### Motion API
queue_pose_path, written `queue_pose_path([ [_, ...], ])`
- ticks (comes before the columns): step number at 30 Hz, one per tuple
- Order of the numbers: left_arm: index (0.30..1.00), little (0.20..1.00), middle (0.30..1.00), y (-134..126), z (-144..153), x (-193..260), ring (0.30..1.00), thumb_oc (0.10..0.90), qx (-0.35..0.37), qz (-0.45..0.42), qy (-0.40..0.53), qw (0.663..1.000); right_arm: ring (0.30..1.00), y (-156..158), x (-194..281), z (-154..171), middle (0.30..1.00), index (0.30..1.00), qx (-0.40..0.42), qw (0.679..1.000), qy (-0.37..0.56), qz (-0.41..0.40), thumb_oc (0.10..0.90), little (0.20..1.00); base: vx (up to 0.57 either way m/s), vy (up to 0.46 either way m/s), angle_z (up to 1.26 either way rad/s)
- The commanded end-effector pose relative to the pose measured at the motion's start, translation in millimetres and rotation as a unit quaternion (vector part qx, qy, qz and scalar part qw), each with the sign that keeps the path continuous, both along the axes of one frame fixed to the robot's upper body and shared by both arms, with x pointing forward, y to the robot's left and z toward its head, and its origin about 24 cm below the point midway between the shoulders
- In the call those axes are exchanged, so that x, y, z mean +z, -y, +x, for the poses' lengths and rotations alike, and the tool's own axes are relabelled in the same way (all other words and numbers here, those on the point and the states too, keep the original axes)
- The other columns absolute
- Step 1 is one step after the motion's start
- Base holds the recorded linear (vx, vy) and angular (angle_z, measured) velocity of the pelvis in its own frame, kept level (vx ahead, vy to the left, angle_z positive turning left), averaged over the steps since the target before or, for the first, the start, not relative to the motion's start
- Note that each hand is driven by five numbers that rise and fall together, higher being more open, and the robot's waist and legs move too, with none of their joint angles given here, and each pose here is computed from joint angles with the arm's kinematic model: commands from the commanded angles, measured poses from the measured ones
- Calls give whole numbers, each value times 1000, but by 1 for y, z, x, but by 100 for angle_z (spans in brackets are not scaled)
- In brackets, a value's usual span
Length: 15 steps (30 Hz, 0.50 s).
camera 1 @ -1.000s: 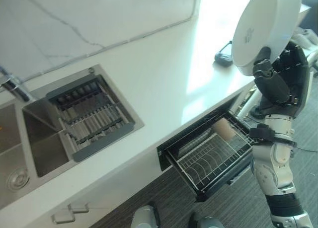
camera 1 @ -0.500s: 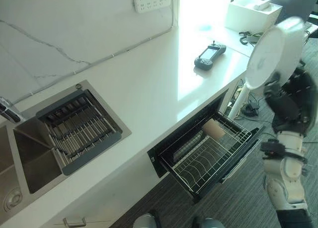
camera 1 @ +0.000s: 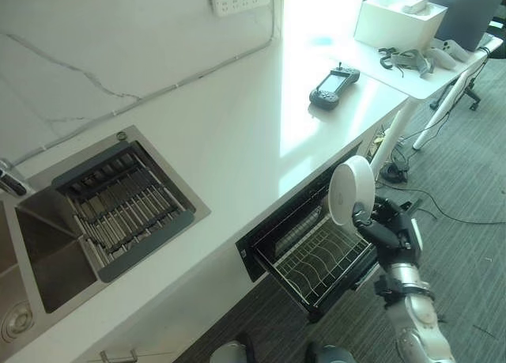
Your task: Place the dishes in the dishwasher.
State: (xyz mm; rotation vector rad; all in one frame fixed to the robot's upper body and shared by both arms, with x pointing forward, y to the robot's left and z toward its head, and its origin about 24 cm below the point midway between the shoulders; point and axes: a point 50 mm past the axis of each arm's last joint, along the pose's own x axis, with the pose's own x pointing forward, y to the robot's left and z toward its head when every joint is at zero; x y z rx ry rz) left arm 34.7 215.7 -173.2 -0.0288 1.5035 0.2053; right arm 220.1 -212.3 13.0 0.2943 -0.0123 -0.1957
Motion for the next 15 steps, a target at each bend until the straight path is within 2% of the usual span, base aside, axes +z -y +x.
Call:
queue_pose_path([
  [1, 900, 900, 900, -5, 3, 1, 900, 800, 13, 11, 3, 1000, 300, 1, 63, 25, 300, 300, -15, 984, 174, -31, 400, 300, 5, 45, 0],
  [10, 900, 900, 900, -1, 35, 5, 900, 800, -2, 3, 42, 999, 300, -2, 60, 46, 300, 300, -39, 976, 160, -140, 400, 300, -64, 24, 8],
  [15, 900, 900, 900, -3, 46, 8, 900, 800, -24, 1, 55, 998, 300, -9, 77, 63, 300, 300, -27, 950, 189, -247, 400, 300, -64, -7, 16],
])
